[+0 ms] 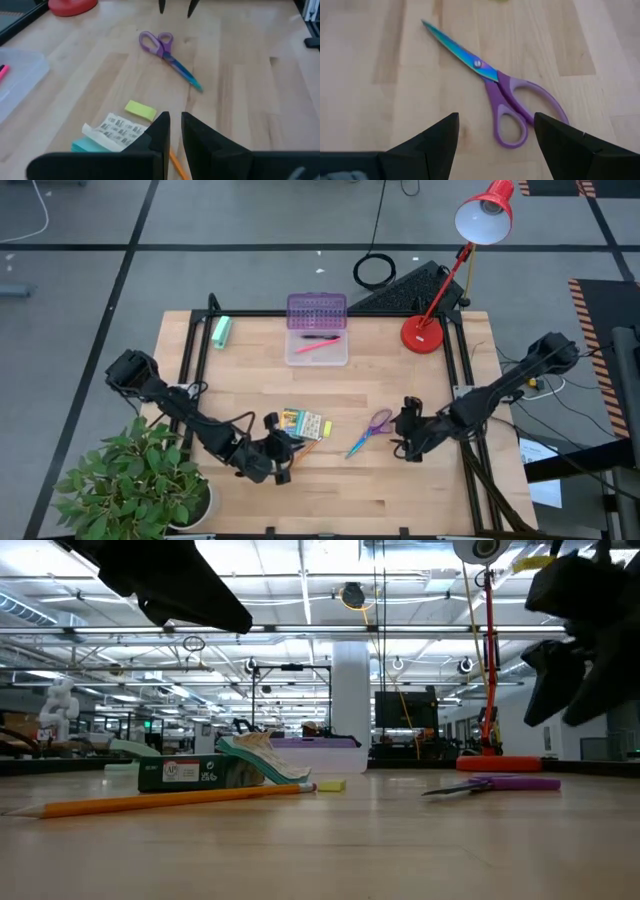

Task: Pack school essentials
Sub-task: Put the purple scissors into the purple supply box

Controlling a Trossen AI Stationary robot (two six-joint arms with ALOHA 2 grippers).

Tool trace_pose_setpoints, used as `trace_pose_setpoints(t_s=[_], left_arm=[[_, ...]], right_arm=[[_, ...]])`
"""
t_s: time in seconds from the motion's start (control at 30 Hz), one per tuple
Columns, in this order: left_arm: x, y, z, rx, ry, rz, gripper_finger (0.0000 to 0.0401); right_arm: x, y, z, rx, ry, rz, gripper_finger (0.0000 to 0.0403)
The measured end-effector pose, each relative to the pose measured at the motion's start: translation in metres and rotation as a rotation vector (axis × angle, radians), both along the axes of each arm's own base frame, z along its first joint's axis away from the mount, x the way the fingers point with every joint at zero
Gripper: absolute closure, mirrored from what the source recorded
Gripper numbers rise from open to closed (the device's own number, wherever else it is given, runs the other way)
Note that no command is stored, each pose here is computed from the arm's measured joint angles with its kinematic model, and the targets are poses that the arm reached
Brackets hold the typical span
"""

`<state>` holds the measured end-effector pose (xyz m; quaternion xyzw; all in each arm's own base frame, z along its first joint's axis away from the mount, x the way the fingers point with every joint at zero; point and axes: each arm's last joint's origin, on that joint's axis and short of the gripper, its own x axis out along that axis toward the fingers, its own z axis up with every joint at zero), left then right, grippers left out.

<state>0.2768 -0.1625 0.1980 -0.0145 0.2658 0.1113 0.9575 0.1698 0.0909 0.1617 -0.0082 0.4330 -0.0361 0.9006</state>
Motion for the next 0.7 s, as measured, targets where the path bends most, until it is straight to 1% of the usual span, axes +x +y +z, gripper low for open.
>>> trace_pose_setpoints(t_s=[0.17, 0.27, 0.47, 0.7], left_arm=[[0.001, -0.001, 0.002, -0.012, -0.023, -0.003, 0.0350], [0.002, -0.001, 0.002, -0.011, -0.027, -0.007, 0.0350], [0.003, 0.000, 0.002, -0.009, -0.026, -0.007, 0.0350], [0.003, 0.000, 0.002, -0.007, -0.025, -0.008, 0.0350]], right_arm=[[0.008, -0.002, -0.016, -0.036, 0.030, 0.007, 0.0153], [0.010, -0.003, -0.024, -0.037, 0.037, -0.004, 0.0162], [0.012, -0.004, -0.039, 0.040, 0.028, 0.024, 0.0199], [0.007, -0.007, -0.047, 0.045, 0.044, 0.006, 0.0247]])
